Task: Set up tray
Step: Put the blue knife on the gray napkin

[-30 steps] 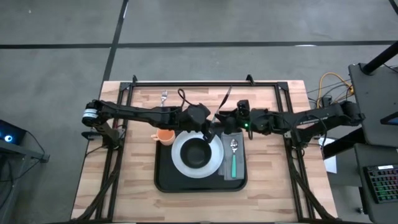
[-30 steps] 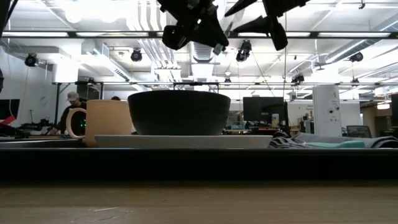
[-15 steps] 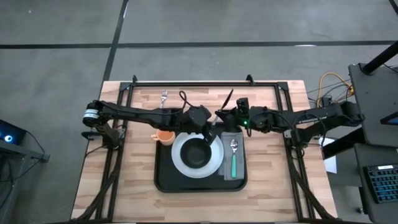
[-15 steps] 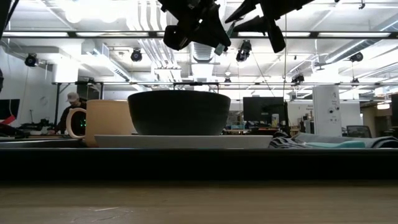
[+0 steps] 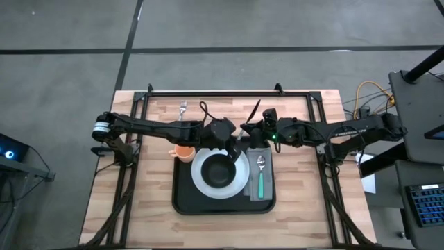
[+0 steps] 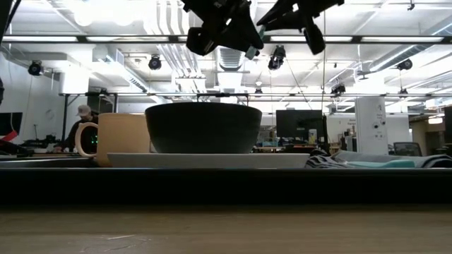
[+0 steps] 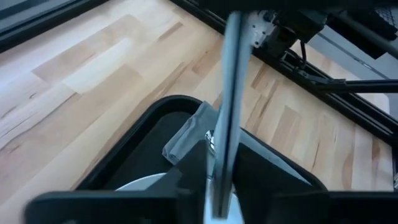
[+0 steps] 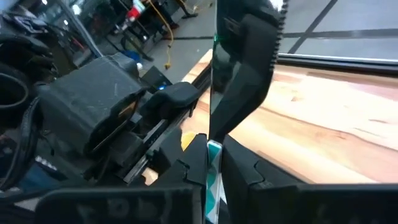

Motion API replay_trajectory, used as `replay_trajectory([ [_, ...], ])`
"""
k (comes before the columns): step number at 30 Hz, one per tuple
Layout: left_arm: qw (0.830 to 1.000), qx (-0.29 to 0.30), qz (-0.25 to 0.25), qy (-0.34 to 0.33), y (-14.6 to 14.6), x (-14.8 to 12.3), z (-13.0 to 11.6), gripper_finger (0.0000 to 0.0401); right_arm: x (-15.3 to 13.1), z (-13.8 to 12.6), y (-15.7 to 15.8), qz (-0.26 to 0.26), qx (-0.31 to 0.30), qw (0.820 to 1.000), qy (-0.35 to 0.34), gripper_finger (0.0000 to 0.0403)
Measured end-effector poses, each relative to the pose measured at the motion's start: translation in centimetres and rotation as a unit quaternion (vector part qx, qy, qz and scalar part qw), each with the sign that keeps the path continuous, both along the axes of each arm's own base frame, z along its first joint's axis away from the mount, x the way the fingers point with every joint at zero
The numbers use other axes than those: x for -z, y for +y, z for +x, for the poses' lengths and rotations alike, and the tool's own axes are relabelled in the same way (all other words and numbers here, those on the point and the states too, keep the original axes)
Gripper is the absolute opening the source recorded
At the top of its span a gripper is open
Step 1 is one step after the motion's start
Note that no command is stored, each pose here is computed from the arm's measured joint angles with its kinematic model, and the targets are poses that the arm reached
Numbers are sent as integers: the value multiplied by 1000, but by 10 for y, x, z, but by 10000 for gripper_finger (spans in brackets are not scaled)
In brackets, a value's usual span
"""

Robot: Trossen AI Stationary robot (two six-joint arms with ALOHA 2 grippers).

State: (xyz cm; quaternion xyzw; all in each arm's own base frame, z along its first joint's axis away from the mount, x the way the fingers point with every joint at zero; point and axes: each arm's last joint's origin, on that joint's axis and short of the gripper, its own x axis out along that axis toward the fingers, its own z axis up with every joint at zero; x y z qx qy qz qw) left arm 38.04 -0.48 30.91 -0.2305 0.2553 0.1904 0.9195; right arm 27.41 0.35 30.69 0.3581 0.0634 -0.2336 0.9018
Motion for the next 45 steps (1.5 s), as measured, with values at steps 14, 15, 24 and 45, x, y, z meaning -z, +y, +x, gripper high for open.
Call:
replay_trajectory([
  [14, 999, 42, 19, 5, -1, -19, -18, 211, -19, -29, 22, 61, -11, 989, 132, 14],
  [15, 999, 42, 21, -1, 0, -23, -21, 215, -17, -31, 28, 78, -15, 988, 132, 14],
  [24, 999, 25, 23, -14, 21, -38, -34, 226, 36, -41, 71, 251, -43, 954, 158, 13],
  [45, 998, 42, 28, -32, 21, -51, -43, 227, 128, -8, 81, 330, -72, 904, 262, 13],
])
